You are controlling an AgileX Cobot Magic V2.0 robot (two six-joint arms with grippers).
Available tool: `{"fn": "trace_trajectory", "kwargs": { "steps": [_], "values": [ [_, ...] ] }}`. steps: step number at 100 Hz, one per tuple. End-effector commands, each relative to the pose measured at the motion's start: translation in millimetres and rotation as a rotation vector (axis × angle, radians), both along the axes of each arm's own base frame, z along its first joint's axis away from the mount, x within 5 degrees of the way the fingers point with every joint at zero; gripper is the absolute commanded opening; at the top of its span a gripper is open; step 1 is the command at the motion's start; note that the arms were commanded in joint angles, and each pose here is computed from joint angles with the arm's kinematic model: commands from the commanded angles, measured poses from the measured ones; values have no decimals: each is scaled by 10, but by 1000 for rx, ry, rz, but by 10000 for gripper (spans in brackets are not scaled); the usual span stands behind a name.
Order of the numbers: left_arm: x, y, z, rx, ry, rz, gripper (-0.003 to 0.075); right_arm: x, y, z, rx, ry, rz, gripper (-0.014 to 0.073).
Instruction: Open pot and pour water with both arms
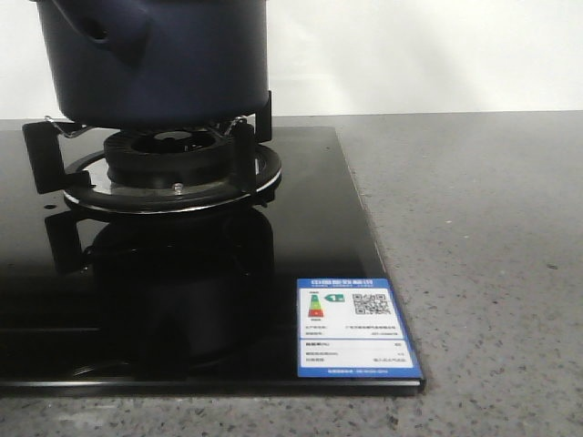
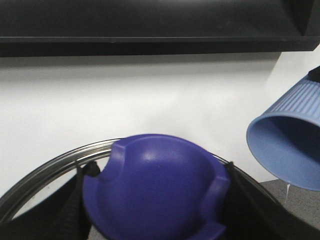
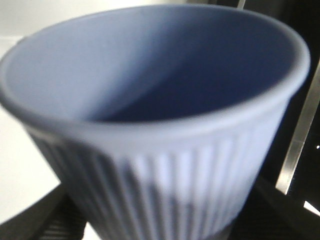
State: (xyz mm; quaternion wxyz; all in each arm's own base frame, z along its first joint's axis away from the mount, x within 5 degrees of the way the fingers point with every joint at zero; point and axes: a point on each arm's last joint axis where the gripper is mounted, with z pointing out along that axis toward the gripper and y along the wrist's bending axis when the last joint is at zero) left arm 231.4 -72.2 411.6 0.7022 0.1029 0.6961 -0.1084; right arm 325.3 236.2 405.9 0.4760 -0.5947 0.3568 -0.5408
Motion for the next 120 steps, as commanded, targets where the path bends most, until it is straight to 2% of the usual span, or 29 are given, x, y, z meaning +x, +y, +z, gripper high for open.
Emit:
{"fn": "trace_trajectory", "kwargs": {
  "steps": [1, 43, 64, 87, 106, 120],
  "values": [
    [-94, 65, 293, -53, -169, 33, 358, -132, -114, 366, 22, -110, -16, 340],
    [-95, 66, 296, -52, -172, 34, 358, -131, -115, 363, 25, -107, -16, 340],
    [-95, 66, 297, -52, -174, 34, 358, -123, -124, 307, 111, -30, -22, 340],
    [-95, 66, 297, -50, -175, 34, 358, -195, -280, 288, 439, 119, -147, 340],
    [-95, 66, 299, -51, -176, 34, 358, -508, -620, 516, 816, 287, -222, 340],
    [-95, 67, 301, -51, -179, 35, 358, -830, -1039, 744, 1177, 387, -197, 340]
  ]
}}
